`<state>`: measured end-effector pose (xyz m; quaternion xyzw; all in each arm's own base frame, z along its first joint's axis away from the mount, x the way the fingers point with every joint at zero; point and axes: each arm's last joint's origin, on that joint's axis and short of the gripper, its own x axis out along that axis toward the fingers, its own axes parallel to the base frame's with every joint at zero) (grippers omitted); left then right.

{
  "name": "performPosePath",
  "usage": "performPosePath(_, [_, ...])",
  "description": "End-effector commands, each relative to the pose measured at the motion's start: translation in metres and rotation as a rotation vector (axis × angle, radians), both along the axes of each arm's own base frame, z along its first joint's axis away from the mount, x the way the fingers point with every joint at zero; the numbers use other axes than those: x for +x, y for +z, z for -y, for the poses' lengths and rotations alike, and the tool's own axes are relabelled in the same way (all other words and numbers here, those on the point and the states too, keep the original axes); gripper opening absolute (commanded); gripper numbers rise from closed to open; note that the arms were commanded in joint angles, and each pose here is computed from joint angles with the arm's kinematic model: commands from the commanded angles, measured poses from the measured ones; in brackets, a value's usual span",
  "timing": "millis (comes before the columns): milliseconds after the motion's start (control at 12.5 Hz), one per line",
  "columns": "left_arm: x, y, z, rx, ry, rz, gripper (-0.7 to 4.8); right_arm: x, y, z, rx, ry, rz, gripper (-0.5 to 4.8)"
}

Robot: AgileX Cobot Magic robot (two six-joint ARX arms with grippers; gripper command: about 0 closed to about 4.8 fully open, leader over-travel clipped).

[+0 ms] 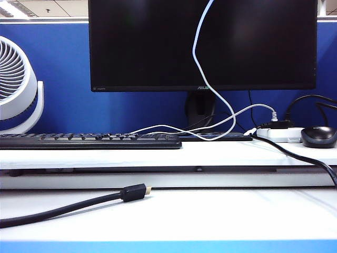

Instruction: Pick up the Type-C charging cable and the charging base, insert one end of the Type-C charger into the corresponding slot on the base, and finally place the plugged-in charger back on the table.

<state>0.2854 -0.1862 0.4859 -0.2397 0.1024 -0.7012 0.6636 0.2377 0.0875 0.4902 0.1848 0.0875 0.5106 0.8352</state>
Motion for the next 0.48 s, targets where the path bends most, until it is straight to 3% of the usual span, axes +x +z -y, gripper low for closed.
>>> performPosePath(80, [0.013, -0.016, -0.002, 0.090, 0.294, 0.037, 0.08, 0.020, -0.032, -0.003, -0.240, -0.194, -0.049, -0.05])
performPosePath(240, [0.018, -0.028, -0.003, 0.189, 0.443, 0.055, -0.06, 0.039, -0.058, -0.007, -0.371, -0.217, -0.127, -0.05])
performPosePath(480, [0.018, -0.027, -0.005, 0.205, 0.528, 0.081, -0.06, 0.070, -0.099, -0.015, -0.521, -0.208, -0.244, -0.05])
